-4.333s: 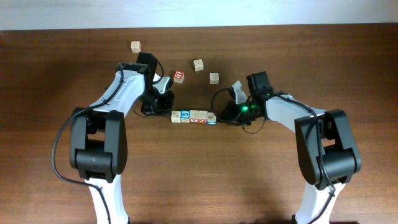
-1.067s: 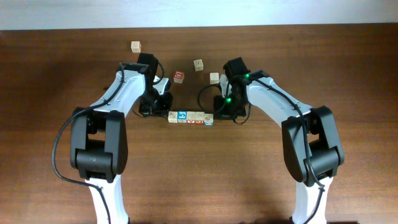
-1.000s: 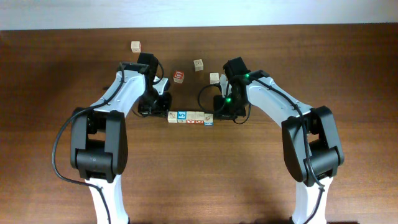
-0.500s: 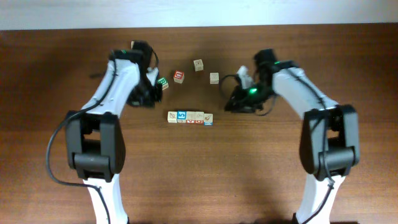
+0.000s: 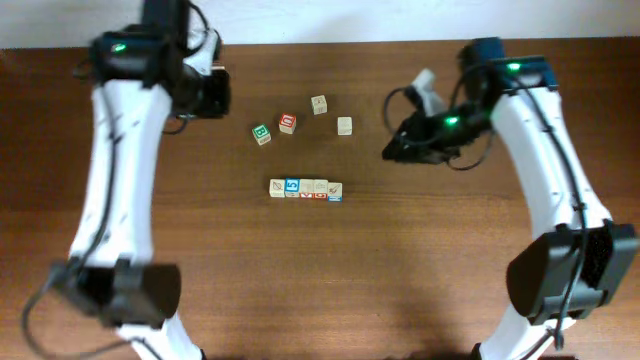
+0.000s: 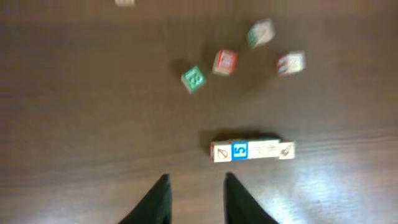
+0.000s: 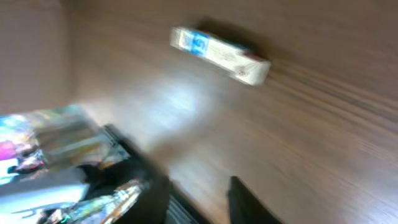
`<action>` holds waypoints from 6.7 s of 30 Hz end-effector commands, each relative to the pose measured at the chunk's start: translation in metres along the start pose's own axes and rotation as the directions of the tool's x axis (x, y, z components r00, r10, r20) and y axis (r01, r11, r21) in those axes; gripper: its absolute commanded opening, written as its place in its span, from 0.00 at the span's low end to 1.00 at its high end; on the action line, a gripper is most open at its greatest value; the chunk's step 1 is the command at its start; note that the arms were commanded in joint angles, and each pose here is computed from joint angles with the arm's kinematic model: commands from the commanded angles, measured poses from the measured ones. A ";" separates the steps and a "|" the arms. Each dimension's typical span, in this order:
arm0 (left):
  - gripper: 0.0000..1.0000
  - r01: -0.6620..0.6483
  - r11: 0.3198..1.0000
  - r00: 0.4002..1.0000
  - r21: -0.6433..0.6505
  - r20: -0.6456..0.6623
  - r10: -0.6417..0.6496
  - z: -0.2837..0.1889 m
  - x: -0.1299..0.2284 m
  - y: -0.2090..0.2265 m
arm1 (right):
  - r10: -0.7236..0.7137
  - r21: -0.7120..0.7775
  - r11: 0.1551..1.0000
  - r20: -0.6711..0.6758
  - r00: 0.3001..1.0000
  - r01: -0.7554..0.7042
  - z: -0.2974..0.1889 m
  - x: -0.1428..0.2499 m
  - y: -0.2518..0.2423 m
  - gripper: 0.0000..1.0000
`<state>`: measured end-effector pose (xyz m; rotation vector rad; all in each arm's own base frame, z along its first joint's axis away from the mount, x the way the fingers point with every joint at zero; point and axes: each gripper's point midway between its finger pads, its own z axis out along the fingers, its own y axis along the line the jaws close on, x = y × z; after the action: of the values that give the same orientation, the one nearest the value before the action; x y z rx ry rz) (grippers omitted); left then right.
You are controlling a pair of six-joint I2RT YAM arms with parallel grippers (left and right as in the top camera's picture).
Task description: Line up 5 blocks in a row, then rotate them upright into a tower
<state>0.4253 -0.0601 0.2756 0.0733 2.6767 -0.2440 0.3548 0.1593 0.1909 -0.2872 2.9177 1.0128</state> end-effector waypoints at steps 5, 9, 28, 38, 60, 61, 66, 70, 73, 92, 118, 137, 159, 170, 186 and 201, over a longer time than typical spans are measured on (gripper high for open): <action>0.49 0.008 0.998 0.988 -0.056 0.153 0.000 -0.067 -0.004 0.011 | 0.185 0.385 0.906 0.016 0.983 -0.177 0.091 0.023 -0.024 0.05; 0.43 0.049 0.997 0.988 -0.061 0.149 -0.040 -0.063 -0.005 0.019 | 0.165 0.358 0.918 0.045 0.985 -0.170 0.139 0.030 -0.021 0.04; 0.39 0.099 0.993 0.995 -0.072 0.023 -0.097 -0.011 -0.002 0.032 | 0.166 0.412 0.888 0.124 0.978 -0.203 0.195 0.024 -0.043 0.04; 0.39 0.100 0.992 0.995 -0.073 0.012 -0.099 -0.010 0.001 0.032 | 0.142 0.417 0.887 0.163 0.976 -0.199 0.194 0.015 -0.044 0.04; 0.39 0.100 0.993 0.995 -0.062 0.006 -0.099 -0.010 0.002 0.030 | 0.108 0.415 0.891 0.196 0.975 -0.182 0.193 0.004 -0.043 0.04; 0.39 0.100 0.993 0.995 -0.062 0.005 -0.100 -0.010 0.002 0.030 | 0.099 0.409 0.896 0.189 0.977 -0.170 0.193 0.004 -0.041 0.04; 0.49 0.102 0.993 0.995 -0.064 -0.015 -0.103 -0.010 0.007 0.030 | 0.070 0.320 0.938 0.201 0.977 -0.133 0.146 -0.018 -0.009 0.04; 0.46 0.105 0.992 0.993 -0.068 -0.045 -0.108 -0.011 0.014 0.030 | 0.014 0.287 0.954 0.251 0.968 -0.088 0.081 -0.039 -0.009 0.05; 0.15 0.110 0.992 0.989 -0.065 -0.092 -0.116 -0.004 0.024 0.030 | 0.107 0.284 0.943 0.236 0.966 -0.174 0.063 -0.033 -0.047 0.04; 0.00 0.074 0.968 0.942 0.241 -0.334 0.012 0.159 0.110 0.009 | 0.073 -0.110 0.992 0.119 0.990 -0.060 0.137 -0.012 -0.077 0.05; 0.00 0.175 0.915 0.924 0.364 -0.381 -0.025 0.214 0.145 -0.006 | 0.076 -0.117 0.992 0.171 0.982 -0.056 0.157 -0.006 -0.093 0.04; 0.00 0.223 0.912 0.905 0.345 -0.421 -0.062 0.230 0.153 -0.010 | 0.076 -0.114 0.992 0.172 0.982 -0.056 0.157 -0.006 -0.094 0.04; 0.00 0.231 0.878 0.915 0.419 -0.400 -0.050 0.221 0.140 -0.023 | 0.075 -0.107 0.993 0.173 0.982 -0.057 0.157 -0.006 -0.095 0.04; 0.00 0.223 0.879 0.911 0.422 -0.410 -0.034 0.219 0.144 -0.023 | 0.075 -0.107 0.993 0.173 0.982 -0.057 0.157 -0.006 -0.095 0.04; 0.00 0.223 0.879 0.911 0.423 -0.410 -0.034 0.219 0.144 -0.023 | 0.131 -0.115 0.987 0.205 0.970 -0.109 0.161 -0.017 -0.099 0.04; 0.00 0.223 0.878 0.911 0.423 -0.410 -0.034 0.219 0.144 -0.023 | 0.115 -0.135 0.987 0.181 0.977 -0.092 0.183 -0.015 -0.074 0.04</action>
<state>0.3843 -0.1168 0.0183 0.0622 2.9822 -0.9841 0.3835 0.2161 0.0125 -0.0652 2.7010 1.1679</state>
